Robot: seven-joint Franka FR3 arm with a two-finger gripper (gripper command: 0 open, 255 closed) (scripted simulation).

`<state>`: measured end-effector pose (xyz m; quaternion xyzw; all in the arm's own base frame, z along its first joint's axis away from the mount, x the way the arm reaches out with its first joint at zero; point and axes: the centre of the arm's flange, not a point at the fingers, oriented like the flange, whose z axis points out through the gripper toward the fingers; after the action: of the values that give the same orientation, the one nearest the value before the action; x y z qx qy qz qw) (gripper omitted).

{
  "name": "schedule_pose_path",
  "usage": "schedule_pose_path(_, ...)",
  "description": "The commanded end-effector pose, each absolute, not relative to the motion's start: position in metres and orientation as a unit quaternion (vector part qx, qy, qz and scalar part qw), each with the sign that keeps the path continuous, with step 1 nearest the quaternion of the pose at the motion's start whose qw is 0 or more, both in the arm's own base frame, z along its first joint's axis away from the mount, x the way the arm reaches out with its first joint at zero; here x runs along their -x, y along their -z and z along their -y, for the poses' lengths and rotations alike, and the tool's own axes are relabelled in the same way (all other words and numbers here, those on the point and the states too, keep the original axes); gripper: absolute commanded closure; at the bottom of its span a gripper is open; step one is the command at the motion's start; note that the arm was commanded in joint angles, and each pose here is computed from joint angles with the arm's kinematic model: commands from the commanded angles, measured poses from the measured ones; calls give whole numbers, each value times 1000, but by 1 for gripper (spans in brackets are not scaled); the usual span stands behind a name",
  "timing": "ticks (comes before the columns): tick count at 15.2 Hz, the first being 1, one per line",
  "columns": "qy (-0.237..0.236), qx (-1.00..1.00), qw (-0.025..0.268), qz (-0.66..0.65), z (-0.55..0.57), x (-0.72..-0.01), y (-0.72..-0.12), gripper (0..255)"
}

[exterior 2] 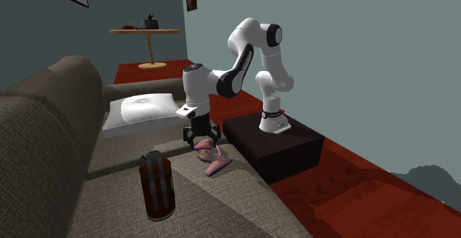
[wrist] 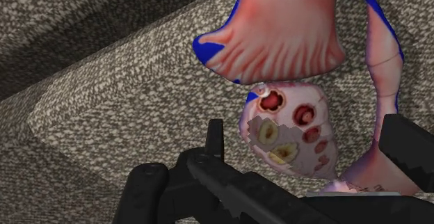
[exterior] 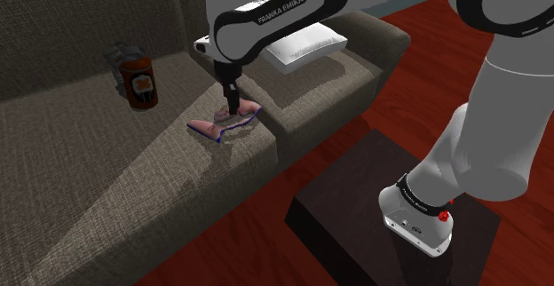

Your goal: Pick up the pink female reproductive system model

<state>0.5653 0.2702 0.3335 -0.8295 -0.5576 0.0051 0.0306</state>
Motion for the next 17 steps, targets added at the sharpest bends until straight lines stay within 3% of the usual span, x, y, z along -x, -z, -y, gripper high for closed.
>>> schedule_pose_path(1,-5,828,30,559,-271,-566,-323,0)
schedule_pose_path(6,-5,828,30,559,-271,-566,-304,0)
schedule_pose_path(7,-5,828,30,559,-271,-566,-304,255)
schedule_pose_path(17,-5,828,30,559,-271,-566,-309,255)
